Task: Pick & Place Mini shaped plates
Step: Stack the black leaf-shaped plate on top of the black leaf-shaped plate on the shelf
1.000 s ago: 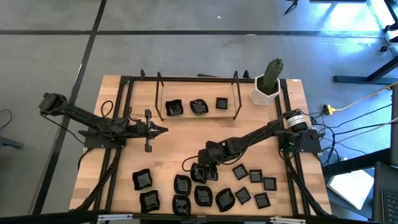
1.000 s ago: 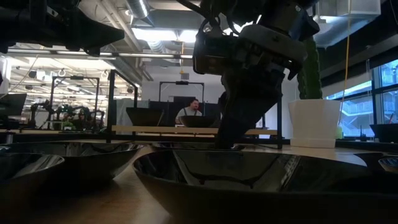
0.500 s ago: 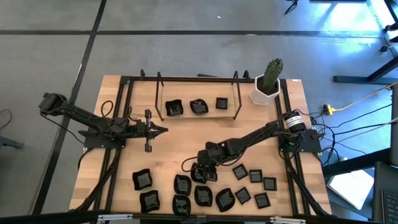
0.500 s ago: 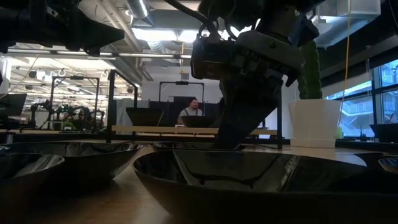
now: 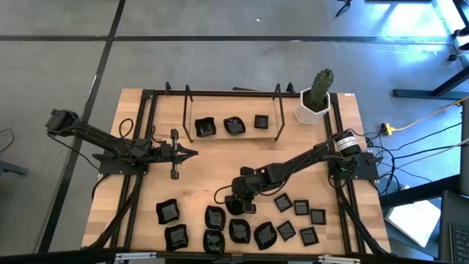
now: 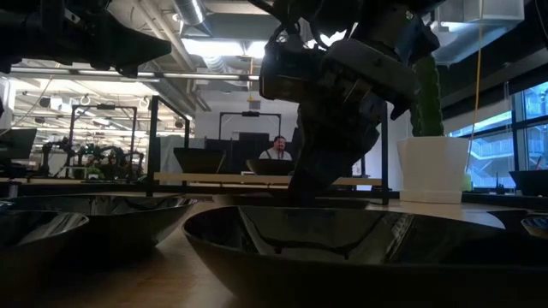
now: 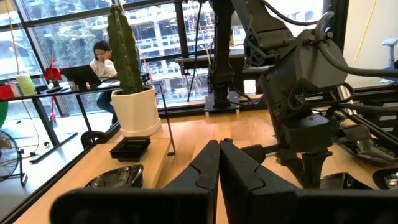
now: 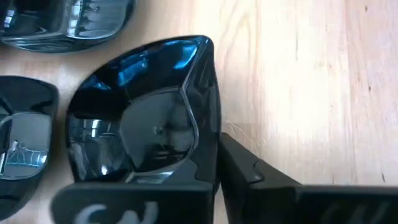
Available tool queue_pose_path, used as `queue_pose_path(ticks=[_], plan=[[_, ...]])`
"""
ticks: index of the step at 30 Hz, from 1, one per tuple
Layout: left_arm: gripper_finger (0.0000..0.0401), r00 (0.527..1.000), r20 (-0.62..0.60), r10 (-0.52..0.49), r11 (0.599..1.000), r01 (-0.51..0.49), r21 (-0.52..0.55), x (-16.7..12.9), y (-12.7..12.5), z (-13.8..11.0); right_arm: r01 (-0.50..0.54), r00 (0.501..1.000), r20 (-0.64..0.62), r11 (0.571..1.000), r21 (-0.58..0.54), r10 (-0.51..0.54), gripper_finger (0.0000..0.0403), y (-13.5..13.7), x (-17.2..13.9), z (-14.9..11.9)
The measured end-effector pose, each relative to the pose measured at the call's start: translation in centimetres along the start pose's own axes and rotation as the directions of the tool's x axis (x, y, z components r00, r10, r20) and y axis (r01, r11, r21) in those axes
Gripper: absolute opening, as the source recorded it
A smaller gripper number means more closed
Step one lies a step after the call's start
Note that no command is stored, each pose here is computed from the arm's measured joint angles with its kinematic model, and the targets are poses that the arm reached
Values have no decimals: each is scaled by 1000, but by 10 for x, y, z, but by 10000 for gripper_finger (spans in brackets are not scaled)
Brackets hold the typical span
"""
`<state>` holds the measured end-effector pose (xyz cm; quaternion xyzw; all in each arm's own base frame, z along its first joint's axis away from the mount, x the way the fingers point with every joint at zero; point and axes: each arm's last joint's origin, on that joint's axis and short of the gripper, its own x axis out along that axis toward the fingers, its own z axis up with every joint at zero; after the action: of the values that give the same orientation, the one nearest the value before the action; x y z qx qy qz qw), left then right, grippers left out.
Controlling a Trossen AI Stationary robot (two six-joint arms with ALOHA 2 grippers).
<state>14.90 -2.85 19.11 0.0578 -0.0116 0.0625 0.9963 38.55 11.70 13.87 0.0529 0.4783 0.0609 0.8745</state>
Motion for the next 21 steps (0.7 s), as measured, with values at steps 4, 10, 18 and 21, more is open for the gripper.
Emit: queue_pose_path(ticks=[4, 10, 18, 21], plan=[[2, 1000, -1, 1, 1000, -1, 1, 0, 0, 0, 5, 1000, -3, 1000, -3, -5, 19, -1, -1, 0], [7, 1000, -3, 0, 1000, 0, 1, 0, 0, 0, 45, 998, -37, 996, -77, -48, 5, -3, -10, 14], [2, 1000, -6, 0, 1000, 0, 3, 0, 0, -1, 183, 980, -55, 973, -144, -192, 4, -22, -39, 50], [4, 1000, -7, -1, 1000, 1, 3, 0, 0, -1, 223, 972, -44, 963, -149, -232, 4, -40, -62, 66]])
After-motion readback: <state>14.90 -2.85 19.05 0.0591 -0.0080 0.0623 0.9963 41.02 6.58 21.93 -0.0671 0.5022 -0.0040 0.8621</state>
